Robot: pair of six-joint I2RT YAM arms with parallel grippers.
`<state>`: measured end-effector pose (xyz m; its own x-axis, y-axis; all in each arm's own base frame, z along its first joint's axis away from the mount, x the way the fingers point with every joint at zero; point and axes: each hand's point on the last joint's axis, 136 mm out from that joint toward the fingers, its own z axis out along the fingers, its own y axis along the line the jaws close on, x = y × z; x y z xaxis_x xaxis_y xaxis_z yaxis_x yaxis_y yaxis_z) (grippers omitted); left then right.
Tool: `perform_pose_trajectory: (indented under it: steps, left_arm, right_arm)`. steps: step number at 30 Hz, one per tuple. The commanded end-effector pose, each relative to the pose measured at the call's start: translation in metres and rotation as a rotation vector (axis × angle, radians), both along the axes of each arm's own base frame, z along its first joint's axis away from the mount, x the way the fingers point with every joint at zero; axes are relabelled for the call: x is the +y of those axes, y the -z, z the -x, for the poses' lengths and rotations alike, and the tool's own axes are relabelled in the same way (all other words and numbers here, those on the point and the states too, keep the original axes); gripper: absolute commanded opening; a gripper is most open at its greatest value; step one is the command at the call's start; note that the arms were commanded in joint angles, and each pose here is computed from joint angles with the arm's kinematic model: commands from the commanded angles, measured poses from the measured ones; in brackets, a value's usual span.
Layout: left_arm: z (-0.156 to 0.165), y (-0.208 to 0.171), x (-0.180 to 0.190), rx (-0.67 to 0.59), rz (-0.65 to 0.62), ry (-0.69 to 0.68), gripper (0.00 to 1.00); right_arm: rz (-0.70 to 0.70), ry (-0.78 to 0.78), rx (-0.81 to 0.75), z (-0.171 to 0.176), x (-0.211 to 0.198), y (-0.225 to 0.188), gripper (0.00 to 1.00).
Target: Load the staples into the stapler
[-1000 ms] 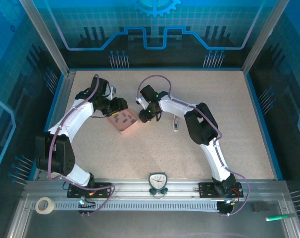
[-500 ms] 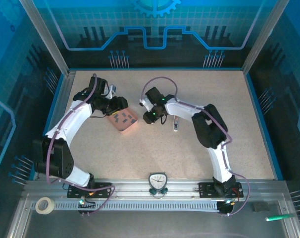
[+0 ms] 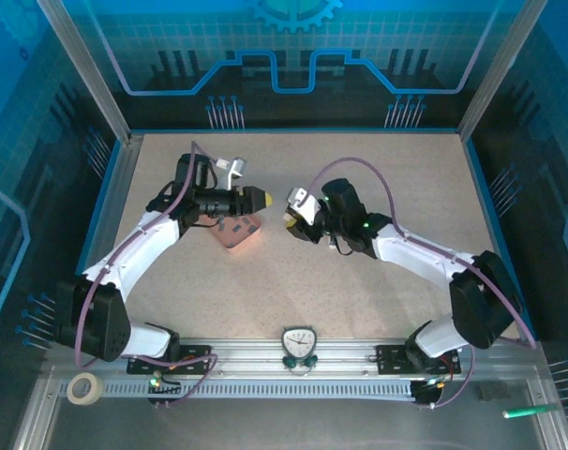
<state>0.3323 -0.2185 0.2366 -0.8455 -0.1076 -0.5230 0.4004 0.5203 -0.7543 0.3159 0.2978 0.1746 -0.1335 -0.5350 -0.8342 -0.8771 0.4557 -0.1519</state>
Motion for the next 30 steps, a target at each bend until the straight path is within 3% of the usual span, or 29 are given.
perform_pose_trajectory:
  steps: [1, 16, 21, 30]
  left_arm:
    - [0.015, -0.019, -0.019, -0.141, 0.02, 0.118, 0.59]
    - [0.023, 0.001, -0.042, -0.106, -0.093, 0.172, 0.51]
    - [0.02, 0.001, -0.045, -0.108, -0.092, 0.166, 0.43]
    - [0.015, -0.003, -0.051, -0.127, -0.074, 0.168, 0.44]
  right_arm:
    - [-0.055, -0.11, -0.232, 0.005, 0.003, -0.031, 0.33]
    - [-0.115, -0.049, -0.352, 0.003, -0.005, -0.057, 0.33]
    - [-0.127, -0.048, -0.366, 0.003, -0.004, -0.061, 0.32]
    - [-0.149, -0.062, -0.378, 0.004, 0.0, -0.066, 0.32]
